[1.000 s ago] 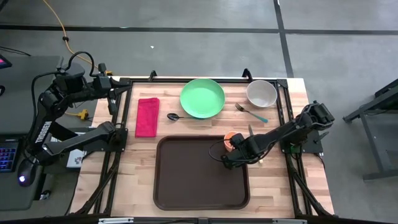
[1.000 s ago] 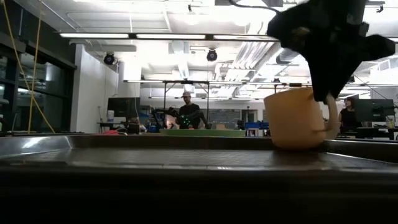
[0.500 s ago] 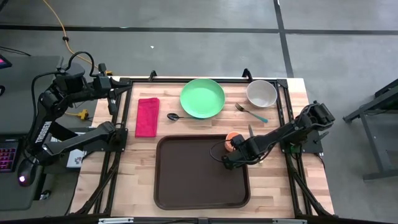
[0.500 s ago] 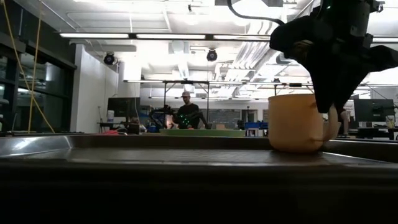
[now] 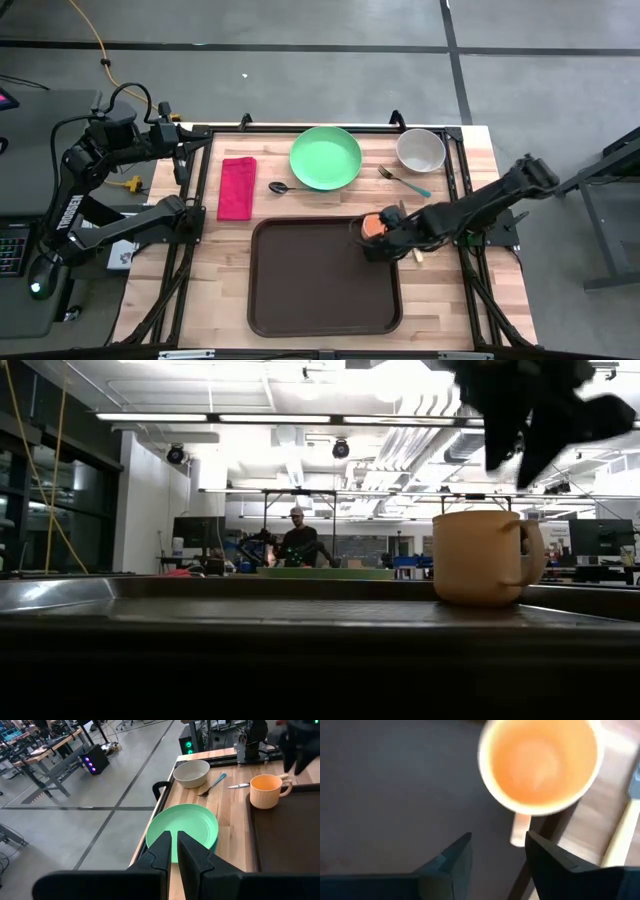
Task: Set up tray
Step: Put the orange mug on the brown serving tray, then put the green plate to the bottom of the orange mug on the brown serving tray
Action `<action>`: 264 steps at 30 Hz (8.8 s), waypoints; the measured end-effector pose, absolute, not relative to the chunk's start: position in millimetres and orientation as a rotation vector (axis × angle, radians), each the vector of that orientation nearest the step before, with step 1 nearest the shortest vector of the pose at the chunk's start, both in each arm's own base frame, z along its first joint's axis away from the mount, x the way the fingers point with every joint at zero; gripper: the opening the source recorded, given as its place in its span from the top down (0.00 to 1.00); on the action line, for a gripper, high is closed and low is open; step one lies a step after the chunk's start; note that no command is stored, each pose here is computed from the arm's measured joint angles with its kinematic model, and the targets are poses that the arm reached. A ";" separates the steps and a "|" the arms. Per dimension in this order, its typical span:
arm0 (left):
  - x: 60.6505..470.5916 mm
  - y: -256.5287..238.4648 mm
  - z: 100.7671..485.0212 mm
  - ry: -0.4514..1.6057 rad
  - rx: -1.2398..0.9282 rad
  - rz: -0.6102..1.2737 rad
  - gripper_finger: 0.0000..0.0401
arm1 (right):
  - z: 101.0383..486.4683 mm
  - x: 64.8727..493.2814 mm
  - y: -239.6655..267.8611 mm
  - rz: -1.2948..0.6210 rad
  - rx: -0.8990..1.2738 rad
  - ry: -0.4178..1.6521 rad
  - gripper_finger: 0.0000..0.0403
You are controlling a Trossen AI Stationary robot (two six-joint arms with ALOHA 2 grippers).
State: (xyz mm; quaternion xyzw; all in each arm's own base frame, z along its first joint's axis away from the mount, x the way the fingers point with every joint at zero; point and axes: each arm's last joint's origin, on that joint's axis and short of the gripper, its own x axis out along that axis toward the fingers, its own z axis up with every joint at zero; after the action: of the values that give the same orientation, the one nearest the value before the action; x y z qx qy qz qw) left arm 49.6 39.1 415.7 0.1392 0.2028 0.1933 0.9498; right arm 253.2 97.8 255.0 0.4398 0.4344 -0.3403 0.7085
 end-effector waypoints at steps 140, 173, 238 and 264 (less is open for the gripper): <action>50.6 38.6 417.8 0.366 0.223 0.371 0.84 | 332.0 359.9 -205.9 -0.594 0.624 0.920 1.00; 49.6 37.4 413.7 0.407 0.213 0.358 0.84 | 380.9 347.4 116.1 -0.611 0.774 1.139 1.00; 51.1 30.0 414.6 0.330 0.242 0.119 0.84 | 197.5 308.5 182.6 -1.304 1.035 1.390 1.00; 51.2 30.1 414.6 0.330 0.242 0.120 0.84 | 196.8 304.6 175.7 -1.344 0.929 1.398 0.80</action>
State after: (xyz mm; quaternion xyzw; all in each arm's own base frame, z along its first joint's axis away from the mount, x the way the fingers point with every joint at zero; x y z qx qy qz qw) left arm 51.2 30.1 414.6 0.1203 0.1636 0.0594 0.9774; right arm 304.6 175.7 196.8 0.3801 0.5718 -0.5499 0.4756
